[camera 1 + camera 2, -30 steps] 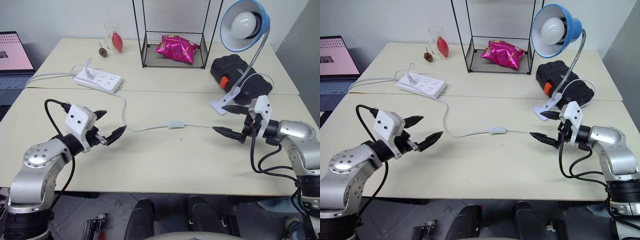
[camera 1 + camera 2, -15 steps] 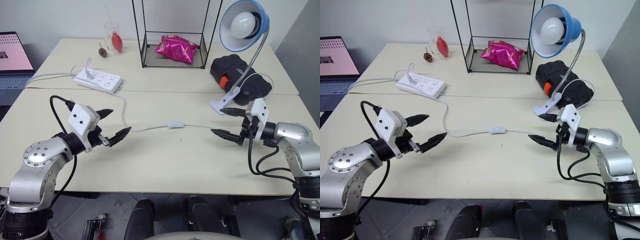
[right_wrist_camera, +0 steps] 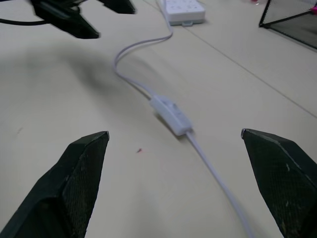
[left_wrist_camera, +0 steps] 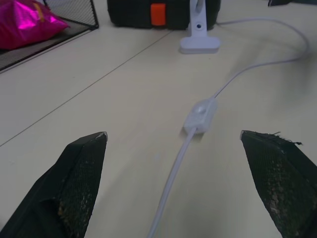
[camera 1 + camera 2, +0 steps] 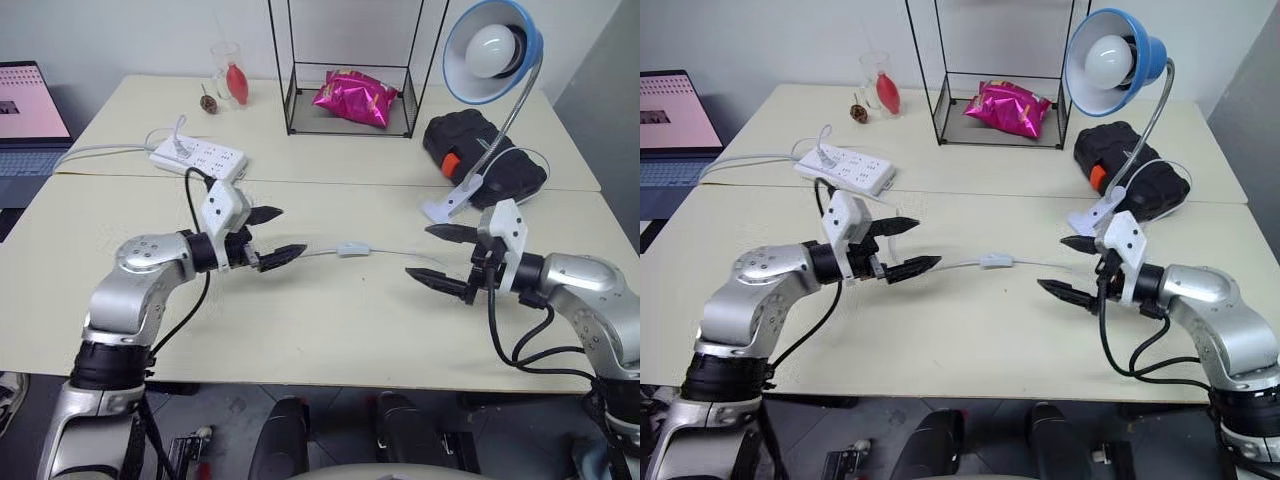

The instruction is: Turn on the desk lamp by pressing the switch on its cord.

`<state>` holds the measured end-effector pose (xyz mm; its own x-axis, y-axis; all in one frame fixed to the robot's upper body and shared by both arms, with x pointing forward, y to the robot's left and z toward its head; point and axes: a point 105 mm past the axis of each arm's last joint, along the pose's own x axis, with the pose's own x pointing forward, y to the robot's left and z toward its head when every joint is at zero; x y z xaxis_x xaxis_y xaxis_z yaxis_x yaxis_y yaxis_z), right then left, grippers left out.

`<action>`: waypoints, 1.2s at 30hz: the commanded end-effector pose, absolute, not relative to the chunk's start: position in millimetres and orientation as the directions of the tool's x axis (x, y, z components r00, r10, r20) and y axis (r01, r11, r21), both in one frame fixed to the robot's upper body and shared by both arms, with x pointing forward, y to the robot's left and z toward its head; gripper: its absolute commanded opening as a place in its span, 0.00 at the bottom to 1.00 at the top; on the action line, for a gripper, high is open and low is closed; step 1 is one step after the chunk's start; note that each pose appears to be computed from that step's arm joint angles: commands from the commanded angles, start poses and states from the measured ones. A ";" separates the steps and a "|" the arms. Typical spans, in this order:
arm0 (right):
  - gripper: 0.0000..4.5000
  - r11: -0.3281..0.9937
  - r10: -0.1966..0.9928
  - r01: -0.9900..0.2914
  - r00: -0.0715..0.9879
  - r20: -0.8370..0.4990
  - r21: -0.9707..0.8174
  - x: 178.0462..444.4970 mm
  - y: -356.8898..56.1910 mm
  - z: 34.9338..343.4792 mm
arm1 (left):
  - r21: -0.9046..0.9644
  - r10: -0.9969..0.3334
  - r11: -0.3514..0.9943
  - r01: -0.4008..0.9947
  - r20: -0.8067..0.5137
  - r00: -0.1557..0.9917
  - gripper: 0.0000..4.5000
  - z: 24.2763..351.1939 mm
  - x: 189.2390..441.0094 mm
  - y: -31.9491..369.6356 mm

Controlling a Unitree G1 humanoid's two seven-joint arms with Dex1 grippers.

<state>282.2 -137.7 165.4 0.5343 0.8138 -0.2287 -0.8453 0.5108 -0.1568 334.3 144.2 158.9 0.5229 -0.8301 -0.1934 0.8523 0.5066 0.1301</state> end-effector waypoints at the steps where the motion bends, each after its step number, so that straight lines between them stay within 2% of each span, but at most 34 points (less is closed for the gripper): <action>1: 1.00 0.530 0.808 -0.835 0.550 -0.211 -0.148 270.2 -130.4 173.9 | 0.046 -0.861 0.450 0.892 -0.243 0.447 1.00 147.0 347.1 127.2; 5: 1.00 0.565 0.770 -0.814 0.579 -0.268 -0.136 263.8 -131.3 164.2 | -0.017 -0.881 0.408 0.913 -0.268 0.389 1.00 136.5 358.5 111.5; 13: 1.00 0.607 0.729 -0.784 0.616 -0.299 -0.133 253.6 -134.8 159.7 | -0.087 -0.886 0.361 0.929 -0.343 0.312 1.00 111.4 377.1 89.1; 23: 1.00 0.621 0.711 -0.770 0.631 -0.310 -0.146 247.0 -137.1 160.9 | -0.139 -0.903 0.295 0.945 -0.365 0.228 1.00 102.1 379.8 74.0; 30: 1.00 0.622 0.708 -0.769 0.634 -0.311 -0.150 246.8 -137.5 161.4 | -0.132 -0.908 0.262 0.956 -0.369 0.198 0.72 99.0 377.1 70.1; 31: 1.00 0.621 0.709 -0.769 0.634 -0.310 -0.151 247.0 -137.5 161.6 | -0.129 -0.908 0.257 0.958 -0.372 0.193 0.65 98.0 376.0 70.1; 33: 1.00 0.621 0.709 -0.769 0.634 -0.309 -0.152 247.5 -137.3 161.9 | -0.122 -0.907 0.251 0.960 -0.375 0.189 0.58 96.7 374.8 70.5; 36: 1.00 0.619 0.710 -0.770 0.632 -0.309 -0.154 248.2 -137.3 161.5 | -0.098 -0.902 0.252 0.963 -0.383 0.197 0.41 95.1 375.2 70.8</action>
<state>249.5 -139.2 151.7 0.6288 0.7017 -0.3351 -0.7663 0.6324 -0.1137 375.9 74.2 92.3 0.2035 -0.9000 -0.3855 0.9529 0.2725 -0.1331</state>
